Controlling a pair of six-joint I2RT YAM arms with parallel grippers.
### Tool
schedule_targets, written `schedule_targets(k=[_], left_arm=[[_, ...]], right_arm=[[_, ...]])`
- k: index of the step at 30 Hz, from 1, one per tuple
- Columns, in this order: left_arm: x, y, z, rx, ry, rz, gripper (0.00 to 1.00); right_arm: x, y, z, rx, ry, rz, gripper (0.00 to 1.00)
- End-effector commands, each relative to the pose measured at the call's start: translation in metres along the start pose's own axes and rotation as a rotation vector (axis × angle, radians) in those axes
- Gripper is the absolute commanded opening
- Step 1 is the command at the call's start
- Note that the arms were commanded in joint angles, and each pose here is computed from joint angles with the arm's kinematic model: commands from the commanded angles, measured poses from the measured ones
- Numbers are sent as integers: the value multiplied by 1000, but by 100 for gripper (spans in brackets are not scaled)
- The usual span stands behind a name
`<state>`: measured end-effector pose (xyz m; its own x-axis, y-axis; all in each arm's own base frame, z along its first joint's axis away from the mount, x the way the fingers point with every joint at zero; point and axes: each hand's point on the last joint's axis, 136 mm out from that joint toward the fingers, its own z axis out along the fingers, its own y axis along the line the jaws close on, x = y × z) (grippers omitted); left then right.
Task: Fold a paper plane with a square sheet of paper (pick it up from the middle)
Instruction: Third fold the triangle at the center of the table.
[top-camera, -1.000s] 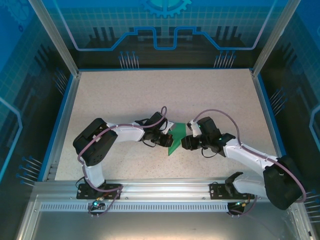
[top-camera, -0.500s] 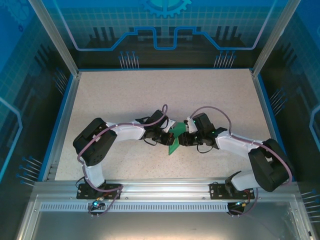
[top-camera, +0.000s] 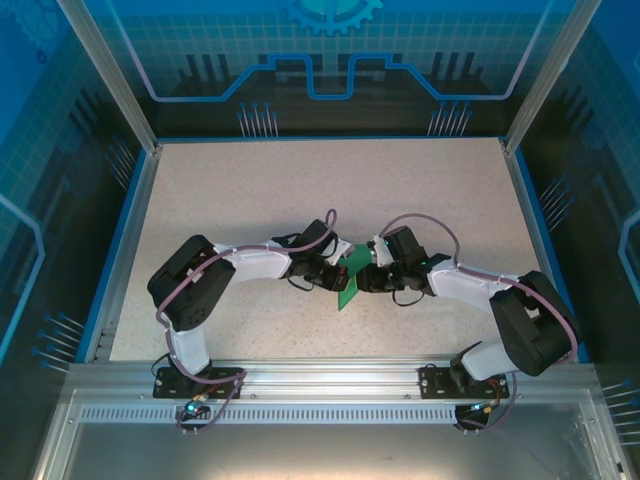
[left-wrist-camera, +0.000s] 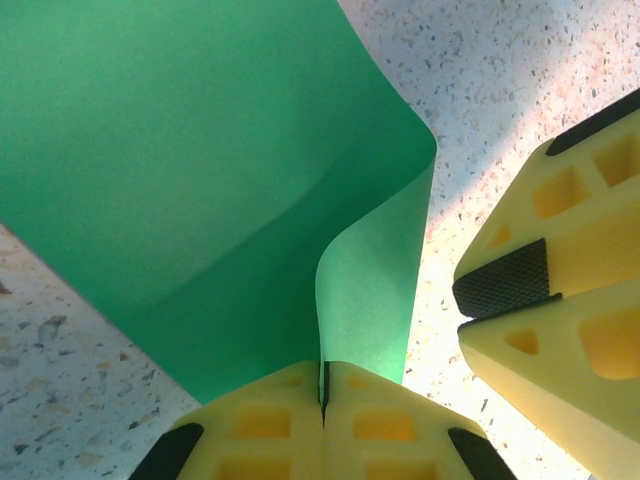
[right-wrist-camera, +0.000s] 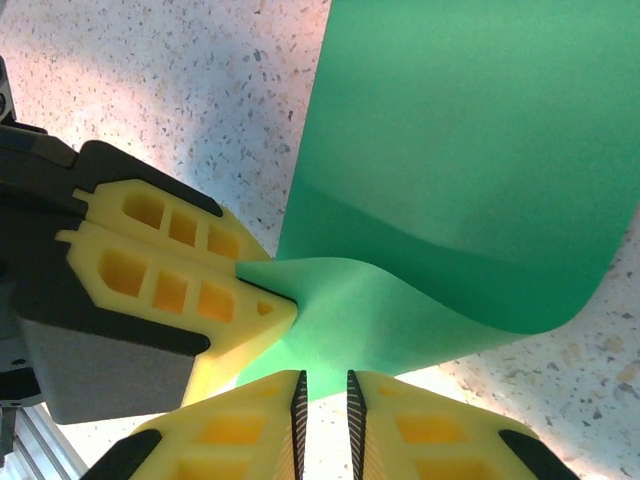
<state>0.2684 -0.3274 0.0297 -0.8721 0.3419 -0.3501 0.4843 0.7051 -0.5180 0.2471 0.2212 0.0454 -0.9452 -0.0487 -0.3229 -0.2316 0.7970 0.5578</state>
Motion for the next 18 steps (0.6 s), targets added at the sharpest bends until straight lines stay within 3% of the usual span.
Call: schedule_targets(k=[1,18], left_arm=[[3,3,5,6,23,-5,3],[6,9,7,-19,20,-4,3]], right_arm=[[-8,3,-4,-9,-3,25,21],[-8,3,9,-32,34,69,20]])
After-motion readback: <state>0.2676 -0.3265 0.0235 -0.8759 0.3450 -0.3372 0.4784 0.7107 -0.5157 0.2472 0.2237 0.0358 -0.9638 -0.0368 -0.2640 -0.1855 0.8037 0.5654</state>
